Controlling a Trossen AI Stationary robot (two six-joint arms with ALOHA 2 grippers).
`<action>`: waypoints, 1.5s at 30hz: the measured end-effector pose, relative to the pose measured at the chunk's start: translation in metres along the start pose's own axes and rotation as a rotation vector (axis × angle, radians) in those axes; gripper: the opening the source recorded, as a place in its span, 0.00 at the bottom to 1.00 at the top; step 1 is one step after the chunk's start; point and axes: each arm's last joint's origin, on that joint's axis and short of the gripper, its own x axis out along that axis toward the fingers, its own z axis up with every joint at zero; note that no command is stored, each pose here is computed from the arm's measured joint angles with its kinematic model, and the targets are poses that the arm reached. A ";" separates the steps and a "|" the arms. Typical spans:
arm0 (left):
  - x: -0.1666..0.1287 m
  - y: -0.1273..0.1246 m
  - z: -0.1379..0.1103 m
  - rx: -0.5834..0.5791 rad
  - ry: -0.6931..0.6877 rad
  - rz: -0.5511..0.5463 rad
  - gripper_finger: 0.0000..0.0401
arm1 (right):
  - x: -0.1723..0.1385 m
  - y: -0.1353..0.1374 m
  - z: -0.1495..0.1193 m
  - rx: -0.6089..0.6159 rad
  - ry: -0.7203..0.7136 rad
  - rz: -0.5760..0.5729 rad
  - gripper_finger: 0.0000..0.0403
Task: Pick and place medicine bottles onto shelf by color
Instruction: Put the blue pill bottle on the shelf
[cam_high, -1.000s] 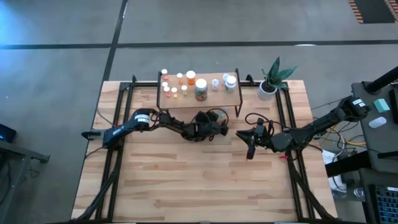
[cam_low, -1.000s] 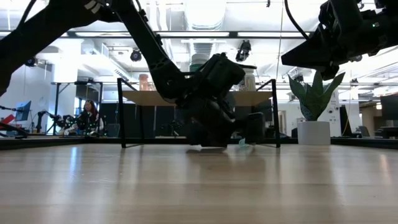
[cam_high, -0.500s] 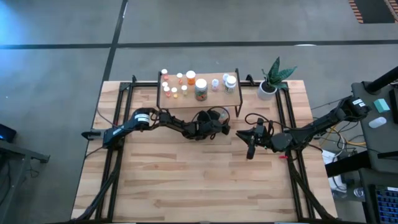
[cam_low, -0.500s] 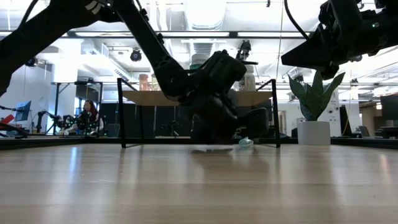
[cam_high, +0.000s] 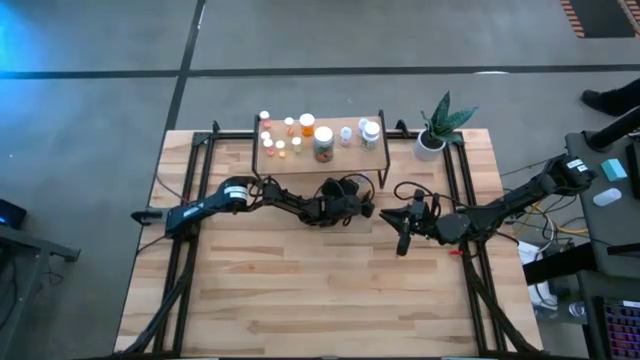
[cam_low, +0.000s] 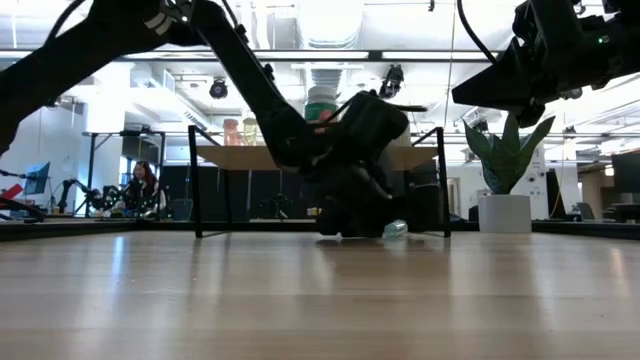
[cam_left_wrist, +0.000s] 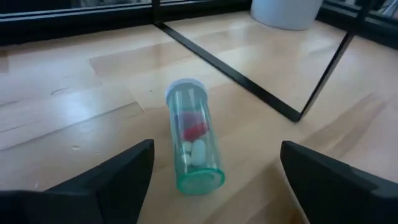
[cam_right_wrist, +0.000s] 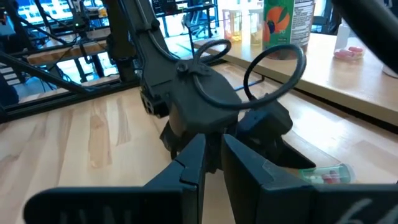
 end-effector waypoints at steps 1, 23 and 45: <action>0.001 -0.002 -0.001 0.006 0.003 0.006 0.82 | 0.000 0.000 0.000 0.000 0.000 0.000 0.11; -0.005 -0.013 -0.012 0.079 -0.016 0.035 0.60 | 0.000 0.000 0.000 -0.007 0.004 -0.001 0.11; -0.014 -0.020 -0.014 0.097 -0.003 0.003 0.40 | 0.000 0.000 0.000 -0.010 0.005 -0.001 0.11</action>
